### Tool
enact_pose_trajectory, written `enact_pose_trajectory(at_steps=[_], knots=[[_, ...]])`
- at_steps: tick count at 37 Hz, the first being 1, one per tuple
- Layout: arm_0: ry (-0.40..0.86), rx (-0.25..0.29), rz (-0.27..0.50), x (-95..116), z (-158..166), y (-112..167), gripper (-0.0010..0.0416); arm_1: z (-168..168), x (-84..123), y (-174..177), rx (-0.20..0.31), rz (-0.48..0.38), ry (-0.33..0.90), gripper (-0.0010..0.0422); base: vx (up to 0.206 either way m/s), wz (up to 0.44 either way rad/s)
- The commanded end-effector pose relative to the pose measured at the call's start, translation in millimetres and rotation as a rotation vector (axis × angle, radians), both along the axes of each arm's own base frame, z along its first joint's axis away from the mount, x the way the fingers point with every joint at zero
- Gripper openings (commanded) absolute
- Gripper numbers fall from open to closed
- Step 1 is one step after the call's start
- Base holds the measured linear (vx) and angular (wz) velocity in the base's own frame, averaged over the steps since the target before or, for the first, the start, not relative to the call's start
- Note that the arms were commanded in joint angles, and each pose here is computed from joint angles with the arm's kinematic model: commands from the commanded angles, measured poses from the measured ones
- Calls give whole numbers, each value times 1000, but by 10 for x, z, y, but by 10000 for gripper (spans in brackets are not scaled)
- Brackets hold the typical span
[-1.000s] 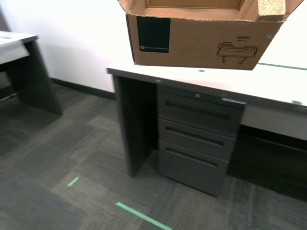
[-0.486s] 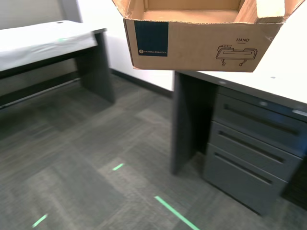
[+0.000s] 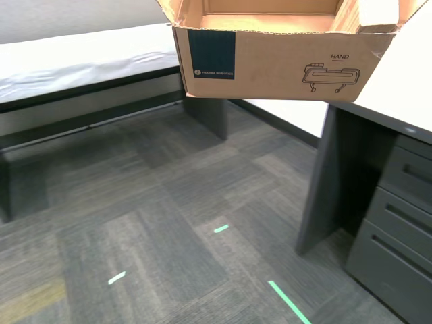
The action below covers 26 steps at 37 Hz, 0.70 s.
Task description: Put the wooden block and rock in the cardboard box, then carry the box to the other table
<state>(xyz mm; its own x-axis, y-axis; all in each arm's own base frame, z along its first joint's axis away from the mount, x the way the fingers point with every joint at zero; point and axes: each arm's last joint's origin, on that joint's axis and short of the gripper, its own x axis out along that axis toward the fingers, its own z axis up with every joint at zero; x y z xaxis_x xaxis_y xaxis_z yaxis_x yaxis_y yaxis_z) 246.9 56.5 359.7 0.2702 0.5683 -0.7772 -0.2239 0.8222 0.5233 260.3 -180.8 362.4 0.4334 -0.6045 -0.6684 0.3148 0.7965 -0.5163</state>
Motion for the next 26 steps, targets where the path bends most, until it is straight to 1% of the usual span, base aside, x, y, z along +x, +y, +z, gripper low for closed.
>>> enact_pose_trajectory(at_steps=[1, 6, 14, 20, 26], knots=[[3, 8, 2, -5, 5, 2, -1, 12, 0, -3, -5, 0, -7, -1, 7, 263], [6, 8, 2, -8, 4, 2, -1, 12, -1, -2, -33, 42, 32, 0, 4, 239], [0, 6, 6, -6, 5, 2, -1, 9, -3, -1, -37, 53, 45, -1, 0, 207], [-3, 5, 10, -5, 5, 2, 0, 9, 12, 13, -7, 95, 18, -1, 1, 201], [-4, 6, 9, -3, 5, 2, 0, 8, 12, 14, 1, 88, 10, 0, -1, 202]])
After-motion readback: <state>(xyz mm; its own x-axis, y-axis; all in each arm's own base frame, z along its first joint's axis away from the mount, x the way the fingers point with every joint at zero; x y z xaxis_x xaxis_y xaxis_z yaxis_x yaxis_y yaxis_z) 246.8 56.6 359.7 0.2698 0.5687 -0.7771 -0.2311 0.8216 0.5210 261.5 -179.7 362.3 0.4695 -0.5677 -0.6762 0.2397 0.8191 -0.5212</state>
